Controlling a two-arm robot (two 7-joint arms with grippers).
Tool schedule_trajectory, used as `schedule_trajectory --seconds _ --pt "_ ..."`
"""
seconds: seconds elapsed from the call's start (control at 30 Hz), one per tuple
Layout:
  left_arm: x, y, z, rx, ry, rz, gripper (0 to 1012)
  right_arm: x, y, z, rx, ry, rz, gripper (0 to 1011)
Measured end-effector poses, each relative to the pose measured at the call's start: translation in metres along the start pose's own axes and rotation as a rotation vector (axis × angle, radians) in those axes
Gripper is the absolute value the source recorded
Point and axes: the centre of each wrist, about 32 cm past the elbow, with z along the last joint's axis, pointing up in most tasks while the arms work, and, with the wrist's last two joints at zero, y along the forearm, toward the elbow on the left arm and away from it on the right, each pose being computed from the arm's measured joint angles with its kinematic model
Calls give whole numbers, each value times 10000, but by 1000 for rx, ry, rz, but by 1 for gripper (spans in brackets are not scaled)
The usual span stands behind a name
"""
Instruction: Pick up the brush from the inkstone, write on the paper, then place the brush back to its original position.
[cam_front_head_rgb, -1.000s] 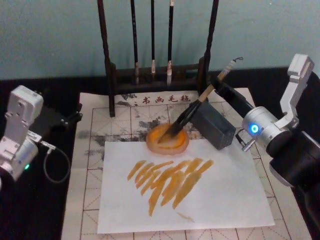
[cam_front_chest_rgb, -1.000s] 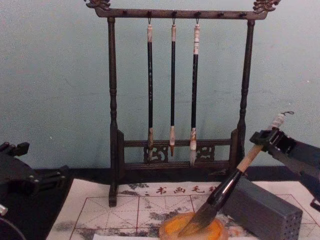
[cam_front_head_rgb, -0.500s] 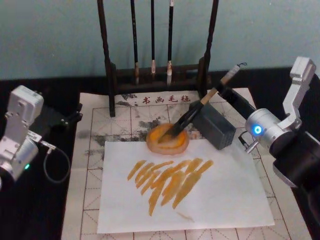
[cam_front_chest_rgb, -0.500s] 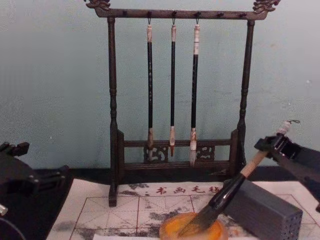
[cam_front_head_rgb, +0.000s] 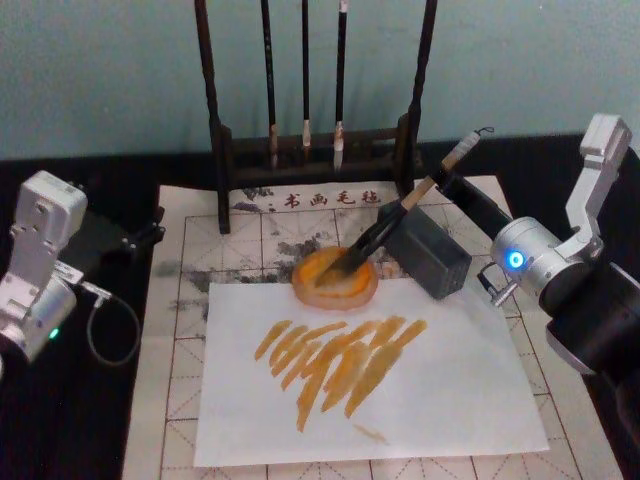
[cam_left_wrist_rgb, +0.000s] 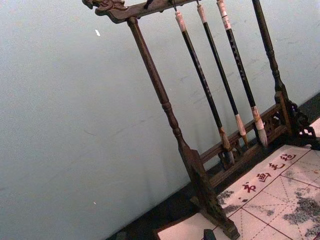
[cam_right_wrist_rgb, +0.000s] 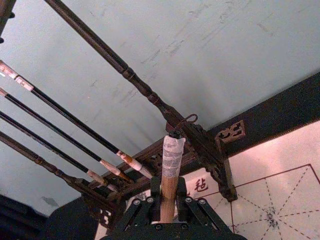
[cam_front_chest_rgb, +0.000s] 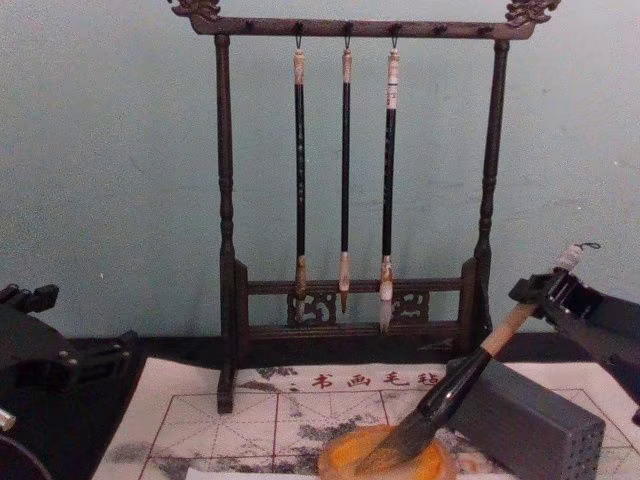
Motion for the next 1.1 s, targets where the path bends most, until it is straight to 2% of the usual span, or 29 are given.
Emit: schedule_trajectory --seconds 0.33,0.43,0.87,0.93,0.97,1.07,1.1 --pt "0 0 0 0 0 0 1001 -5 1 -3 2 -1 2 201" --pt "0 0 0 0 0 0 1001 -5 1 -5 1 -2 2 243" --pt "0 0 0 0 0 0 1001 -7 1 -3 3 -3 3 657" --pt "0 0 0 0 0 0 1001 -7 1 -3 3 -3 3 685" --pt "0 0 0 0 0 0 1001 -7 1 -2 3 -3 3 762" --pt "0 0 0 0 0 0 1001 -7 1 -3 3 -3 3 817" --pt "0 0 0 0 0 0 1001 -7 1 -3 4 -3 3 872"
